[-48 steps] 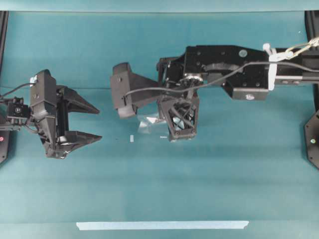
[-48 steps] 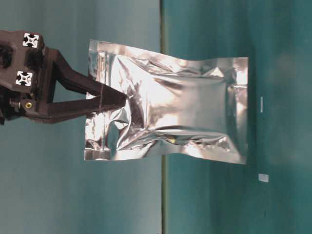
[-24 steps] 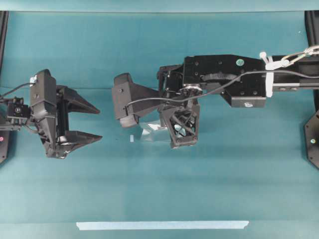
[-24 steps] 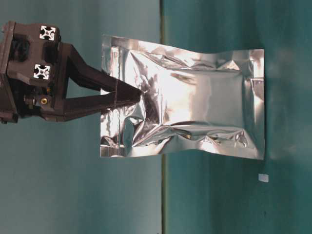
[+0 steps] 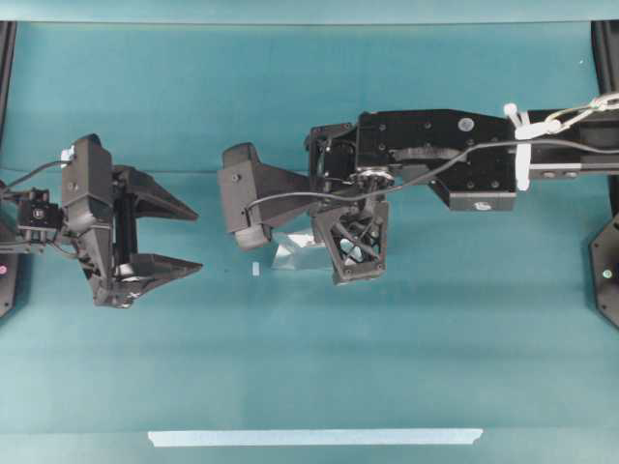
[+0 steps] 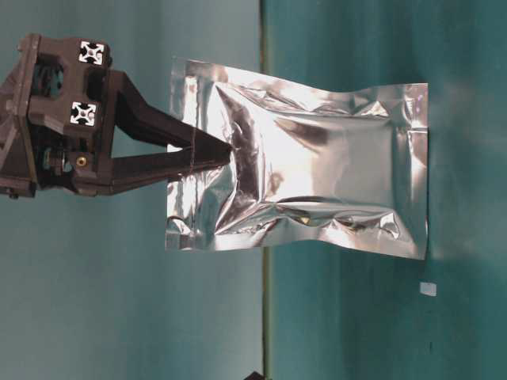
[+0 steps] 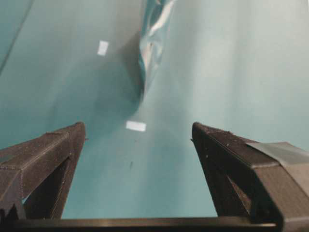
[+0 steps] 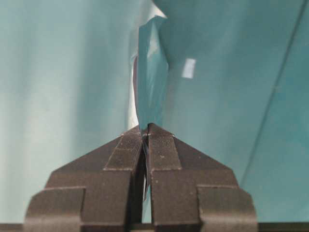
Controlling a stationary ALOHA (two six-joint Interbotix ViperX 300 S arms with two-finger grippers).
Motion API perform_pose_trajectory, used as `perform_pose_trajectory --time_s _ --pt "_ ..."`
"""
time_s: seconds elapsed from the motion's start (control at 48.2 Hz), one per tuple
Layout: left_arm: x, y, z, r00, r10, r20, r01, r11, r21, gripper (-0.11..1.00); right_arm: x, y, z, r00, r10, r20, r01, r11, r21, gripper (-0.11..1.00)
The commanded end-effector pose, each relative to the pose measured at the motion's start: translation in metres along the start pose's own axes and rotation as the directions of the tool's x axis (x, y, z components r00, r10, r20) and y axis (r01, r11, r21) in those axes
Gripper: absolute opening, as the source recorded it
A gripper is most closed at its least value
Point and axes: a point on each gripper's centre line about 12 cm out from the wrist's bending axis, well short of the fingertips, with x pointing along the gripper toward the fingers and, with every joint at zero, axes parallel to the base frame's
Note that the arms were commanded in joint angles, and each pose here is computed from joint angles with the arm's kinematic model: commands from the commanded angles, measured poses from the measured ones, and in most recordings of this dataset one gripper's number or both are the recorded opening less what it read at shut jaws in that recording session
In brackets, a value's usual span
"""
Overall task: Hand over the silver zip bag and make it stand upright.
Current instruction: 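Hold the raised bag still with the right gripper, then move the open left gripper toward the bag's left edge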
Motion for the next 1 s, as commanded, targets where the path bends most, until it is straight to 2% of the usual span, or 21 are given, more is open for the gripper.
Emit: perform_pose_trajectory --time_s 0.0,0.29,0.394,0.498,0.601,0.975 --pt "0.002 -0.002 0.009 1.0 -0.007 0.027 0.007 1.0 0.002 0.97 -0.007 0.001 0.001 1.0 -0.009 0.018 0.009 1.0 -0.017 0.01" --pt "0.013 -0.008 0.007 0.999 -0.031 0.038 0.03 0.999 0.012 0.97 -0.006 0.001 0.002 1.0 -0.011 0.027 0.011 1.0 -0.013 0.01" --pt "0.023 -0.007 0.001 0.995 -0.041 0.087 0.041 0.999 0.002 0.97 -0.006 0.001 0.003 0.999 -0.012 0.033 0.013 1.0 -0.011 0.01" --pt "0.037 -0.007 -0.002 0.989 -0.052 0.136 0.057 0.998 -0.029 0.97 -0.006 0.001 0.003 0.999 -0.012 0.032 0.012 1.0 -0.009 0.01" --pt "0.053 -0.007 -0.004 0.988 -0.054 0.142 0.062 0.997 -0.055 0.97 -0.005 0.001 0.002 1.0 -0.011 0.027 0.011 1.0 -0.008 0.01" --pt "0.1 -0.001 -0.013 0.988 -0.044 0.15 0.054 0.996 -0.064 0.97 -0.001 0.003 0.0 1.0 -0.009 0.023 0.009 1.0 -0.008 0.01"
